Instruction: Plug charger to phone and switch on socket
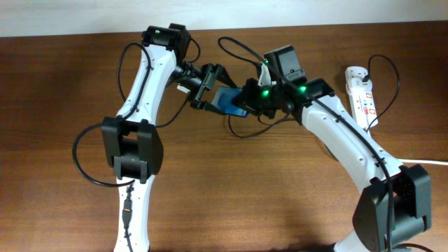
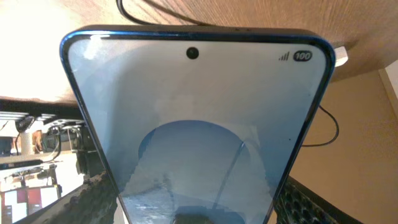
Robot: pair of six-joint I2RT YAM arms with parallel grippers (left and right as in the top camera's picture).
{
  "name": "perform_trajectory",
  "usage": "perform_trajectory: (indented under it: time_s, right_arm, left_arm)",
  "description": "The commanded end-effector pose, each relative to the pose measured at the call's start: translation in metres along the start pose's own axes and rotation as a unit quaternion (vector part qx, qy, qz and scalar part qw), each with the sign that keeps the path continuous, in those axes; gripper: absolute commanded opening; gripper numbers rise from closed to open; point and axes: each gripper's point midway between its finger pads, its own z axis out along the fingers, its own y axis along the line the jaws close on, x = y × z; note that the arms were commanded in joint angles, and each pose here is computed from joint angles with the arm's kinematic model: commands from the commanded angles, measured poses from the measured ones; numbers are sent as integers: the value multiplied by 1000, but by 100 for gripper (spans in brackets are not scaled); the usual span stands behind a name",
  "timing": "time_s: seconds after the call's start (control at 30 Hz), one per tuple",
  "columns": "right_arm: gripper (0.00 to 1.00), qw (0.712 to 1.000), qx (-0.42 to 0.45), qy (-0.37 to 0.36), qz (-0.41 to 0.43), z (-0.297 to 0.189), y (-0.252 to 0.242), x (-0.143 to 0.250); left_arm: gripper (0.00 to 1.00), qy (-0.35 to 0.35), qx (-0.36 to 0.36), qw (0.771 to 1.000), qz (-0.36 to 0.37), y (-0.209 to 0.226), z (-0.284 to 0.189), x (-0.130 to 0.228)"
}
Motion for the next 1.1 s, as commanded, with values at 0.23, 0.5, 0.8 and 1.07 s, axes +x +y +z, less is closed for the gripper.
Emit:
perform_trajectory:
  time_s: [0.23, 0.5, 0.8, 1.07]
  right_arm:
    - [4, 998, 20, -45, 28, -54, -52, -45]
    - [4, 999, -42, -28, 13, -76, -53, -51]
    - [4, 996, -40, -81, -20, -144, -51, -45]
    - [4, 985, -48, -156, -63, -214, -25, -24]
  left_arm:
    - [99, -34, 1, 998, 44, -3, -8, -5]
    - [100, -21, 56, 939, 338, -33, -10, 3]
    - [99, -8, 71, 896, 438, -36, -11, 11]
    - [99, 89, 207, 780, 583, -55, -27, 68]
